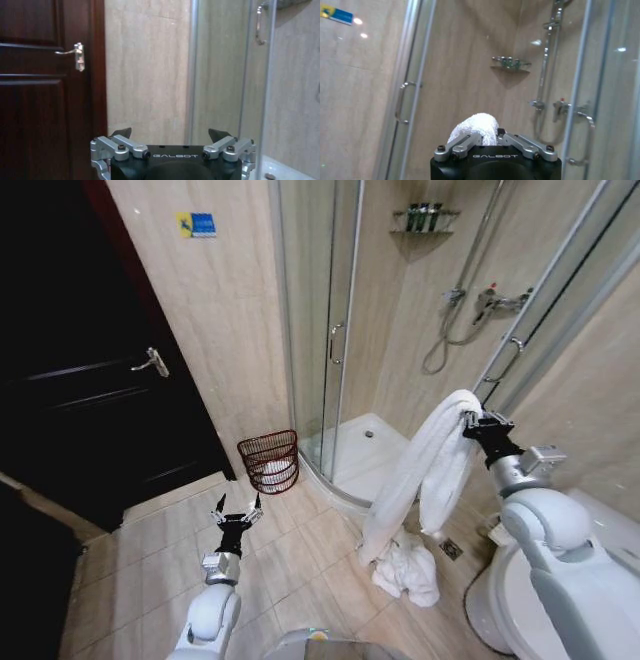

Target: Discard the used towel into the hamper.

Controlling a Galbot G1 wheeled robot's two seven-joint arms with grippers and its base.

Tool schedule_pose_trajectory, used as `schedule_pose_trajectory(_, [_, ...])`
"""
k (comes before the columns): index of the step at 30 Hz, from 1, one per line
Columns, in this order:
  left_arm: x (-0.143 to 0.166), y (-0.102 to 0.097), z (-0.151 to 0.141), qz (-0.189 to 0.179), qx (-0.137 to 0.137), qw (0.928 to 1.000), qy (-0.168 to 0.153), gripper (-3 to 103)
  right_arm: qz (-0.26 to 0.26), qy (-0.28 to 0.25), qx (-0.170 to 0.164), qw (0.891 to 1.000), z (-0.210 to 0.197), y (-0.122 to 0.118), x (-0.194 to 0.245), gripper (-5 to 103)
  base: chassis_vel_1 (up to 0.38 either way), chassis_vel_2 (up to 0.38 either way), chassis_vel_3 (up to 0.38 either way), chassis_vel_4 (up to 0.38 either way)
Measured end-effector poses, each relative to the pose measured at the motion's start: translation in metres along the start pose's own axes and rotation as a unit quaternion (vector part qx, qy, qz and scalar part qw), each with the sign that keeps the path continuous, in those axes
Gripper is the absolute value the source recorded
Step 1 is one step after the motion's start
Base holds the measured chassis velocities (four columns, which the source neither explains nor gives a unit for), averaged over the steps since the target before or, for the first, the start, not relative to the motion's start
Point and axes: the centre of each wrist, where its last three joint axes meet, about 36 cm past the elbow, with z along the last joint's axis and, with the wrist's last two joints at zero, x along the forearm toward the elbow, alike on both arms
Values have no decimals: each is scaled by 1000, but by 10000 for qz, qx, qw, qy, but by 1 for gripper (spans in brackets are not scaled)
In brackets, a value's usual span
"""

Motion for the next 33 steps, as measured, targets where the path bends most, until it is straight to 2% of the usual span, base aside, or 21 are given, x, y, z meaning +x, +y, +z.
schedule_pose_trajectory(22, [1, 2, 3, -8, -25, 9999, -112, 100, -77, -23, -42, 10000, 0, 5, 4, 7, 108, 111, 106, 104])
schedule_pose_trajectory(33, [3, 1, 6, 46, -8, 9998, -177, 100, -107, -27, -60, 9999, 4, 7, 7, 7, 23, 18, 22, 16])
